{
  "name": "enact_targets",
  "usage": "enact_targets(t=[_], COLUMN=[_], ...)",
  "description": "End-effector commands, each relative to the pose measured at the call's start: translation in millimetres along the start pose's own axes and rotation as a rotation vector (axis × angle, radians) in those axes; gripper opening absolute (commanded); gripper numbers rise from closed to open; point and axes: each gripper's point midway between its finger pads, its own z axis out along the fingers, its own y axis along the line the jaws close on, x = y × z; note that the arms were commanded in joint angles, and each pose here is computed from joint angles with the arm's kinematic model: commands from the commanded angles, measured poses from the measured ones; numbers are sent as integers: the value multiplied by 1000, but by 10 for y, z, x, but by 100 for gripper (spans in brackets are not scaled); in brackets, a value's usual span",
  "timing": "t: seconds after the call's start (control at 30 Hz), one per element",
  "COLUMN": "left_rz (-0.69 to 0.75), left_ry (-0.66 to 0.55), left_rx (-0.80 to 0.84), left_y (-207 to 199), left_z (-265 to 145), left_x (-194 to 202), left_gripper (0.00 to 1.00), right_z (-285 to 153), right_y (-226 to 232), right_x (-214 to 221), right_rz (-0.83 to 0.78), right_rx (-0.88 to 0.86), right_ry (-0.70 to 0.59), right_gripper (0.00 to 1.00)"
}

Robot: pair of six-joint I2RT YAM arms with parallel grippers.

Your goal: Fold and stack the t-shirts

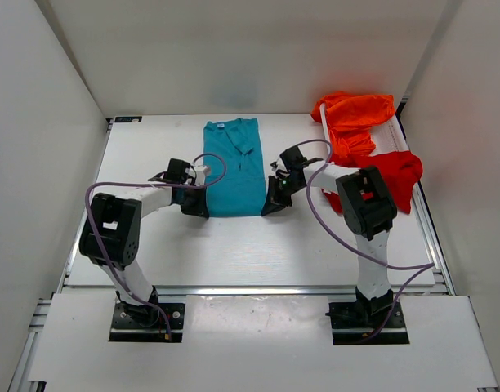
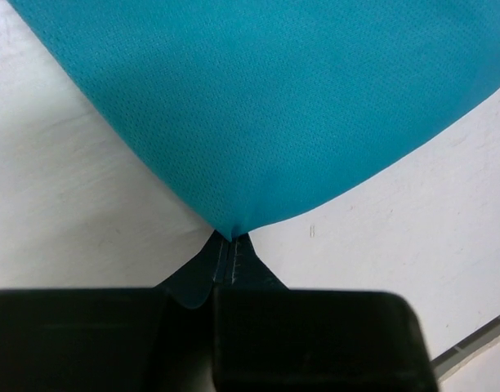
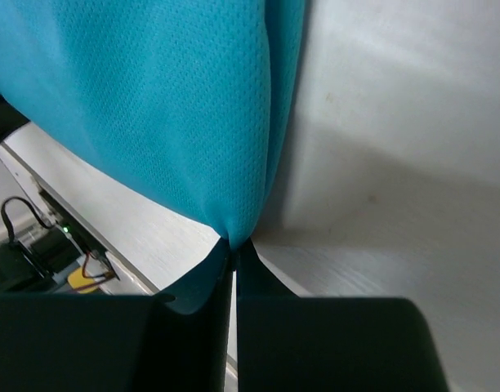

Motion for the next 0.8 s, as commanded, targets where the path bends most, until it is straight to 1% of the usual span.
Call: enact_targets(t=[0.0, 0.07, 0.2, 0.23, 0.3, 0.37, 0.4, 0.43, 0.47, 0.5, 0.57, 0.6, 0.63, 0.7, 0.77], left_rz=[35, 51, 191, 217, 254, 300, 326, 356, 382, 414, 505, 515, 534, 588, 594], left_ry=[17, 51, 130, 167, 213, 271, 237, 212, 188, 182, 210, 250, 231, 233, 327], left_rx=[-16, -38, -80, -87, -91, -82, -83, -82, -75, -66, -65, -58, -64, -60, -58], left_y=[-24, -47, -124, -152, -171, -180, -215, -241, -285, -358, -457, -473, -496, -532, -484], left_z=[-166, -303, -562, -626, -724, -828, -893, -964, -988, -1044, -1117, -1154, -1227, -1362, -1483], left_x=[44, 201, 571, 712, 911, 1143, 1101, 1064, 1000, 979, 1001, 1093, 1047, 958, 1114], left_gripper=[0, 0, 0, 0, 0, 0, 0, 0, 0, 0, 0, 0, 0, 0, 0], right_z=[-128, -221, -377, -391, -485, -485, -508, -515, -533, -545, -572, -604, -640, -683, -750], right_y=[146, 194, 194, 149, 146, 179, 191, 230, 251, 260, 294, 305, 339, 417, 534], right_x=[157, 315, 734, 857, 1109, 1415, 1519, 1712, 1806, 1973, 2177, 2217, 2273, 2303, 2252], right_rz=[-69, -77, -97, -88, -134, -195, -204, -229, -220, -226, -240, -244, -236, -237, -227], right_rx=[-19, -38, -40, -28, 3, 28, 23, 17, 9, 7, 14, 16, 16, 3, -20], right_ry=[19, 32, 75, 99, 136, 191, 209, 247, 270, 303, 331, 325, 324, 309, 282], right_gripper=[0, 0, 0, 0, 0, 0, 0, 0, 0, 0, 0, 0, 0, 0, 0])
